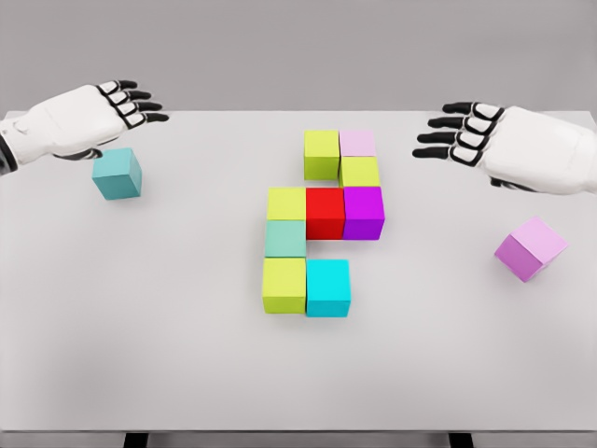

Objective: Assemble the squares on the desktop into the number 2

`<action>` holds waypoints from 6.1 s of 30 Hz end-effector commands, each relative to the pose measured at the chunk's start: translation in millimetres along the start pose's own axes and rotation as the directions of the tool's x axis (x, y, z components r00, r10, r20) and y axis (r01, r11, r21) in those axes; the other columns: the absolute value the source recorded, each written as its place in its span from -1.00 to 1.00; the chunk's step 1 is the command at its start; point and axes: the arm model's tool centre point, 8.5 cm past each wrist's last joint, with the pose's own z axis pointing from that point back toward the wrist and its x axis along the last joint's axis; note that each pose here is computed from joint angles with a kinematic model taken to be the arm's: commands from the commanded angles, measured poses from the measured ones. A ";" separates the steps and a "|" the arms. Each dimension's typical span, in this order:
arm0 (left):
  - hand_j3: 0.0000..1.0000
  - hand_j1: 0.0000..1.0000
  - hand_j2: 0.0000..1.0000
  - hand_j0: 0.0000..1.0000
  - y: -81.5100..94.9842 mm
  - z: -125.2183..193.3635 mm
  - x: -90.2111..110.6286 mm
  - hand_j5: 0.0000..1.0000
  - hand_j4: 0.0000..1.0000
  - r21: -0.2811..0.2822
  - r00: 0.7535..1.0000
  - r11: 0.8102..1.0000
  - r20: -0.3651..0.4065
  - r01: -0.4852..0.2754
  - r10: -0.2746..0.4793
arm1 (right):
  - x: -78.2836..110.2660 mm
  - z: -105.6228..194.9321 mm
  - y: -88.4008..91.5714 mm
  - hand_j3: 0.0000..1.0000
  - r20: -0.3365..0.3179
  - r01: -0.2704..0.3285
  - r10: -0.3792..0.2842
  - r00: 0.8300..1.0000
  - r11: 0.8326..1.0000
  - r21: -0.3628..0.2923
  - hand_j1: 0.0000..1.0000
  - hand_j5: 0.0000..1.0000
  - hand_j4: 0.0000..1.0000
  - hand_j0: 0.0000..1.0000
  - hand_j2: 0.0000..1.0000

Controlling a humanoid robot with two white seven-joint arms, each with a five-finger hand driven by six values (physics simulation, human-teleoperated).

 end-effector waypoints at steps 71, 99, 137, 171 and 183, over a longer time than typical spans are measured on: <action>1.00 1.00 1.00 1.00 -50.4 6.0 -20.7 1.00 1.00 -0.248 0.999 0.968 -0.050 -0.034 0.022 | -38.0 41.5 142.1 0.99 -0.230 0.340 -0.253 0.940 0.757 0.558 0.99 0.99 0.99 0.99 0.99; 1.00 1.00 1.00 1.00 -56.2 -21.1 -17.8 1.00 1.00 -0.306 0.999 0.952 -0.038 -0.020 0.008 | 28.1 -1.4 68.1 0.21 0.081 0.096 -0.170 0.982 0.823 0.560 0.21 0.21 0.21 0.21 0.21; 0.32 0.32 0.32 0.32 -65.9 -39.9 -8.2 0.32 0.32 -0.374 1.000 0.927 -0.010 0.020 -0.026 | -13.4 6.2 65.9 1.00 -0.047 0.172 -0.173 0.984 0.836 0.521 1.00 1.00 1.00 1.00 1.00; 0.36 0.36 0.36 0.36 5.1 -162.6 28.0 0.36 0.36 -0.222 0.998 0.975 0.058 -0.004 0.017 | 31.3 -47.8 74.7 1.00 0.144 -0.029 -0.059 0.988 0.840 0.541 1.00 1.00 1.00 1.00 1.00; 0.37 0.37 0.37 0.37 20.9 -190.5 49.2 0.37 0.37 -0.213 0.995 0.977 0.099 -0.005 0.027 | 0.7 -3.3 65.7 1.00 0.021 0.056 -0.082 0.996 0.823 0.566 1.00 1.00 1.00 1.00 1.00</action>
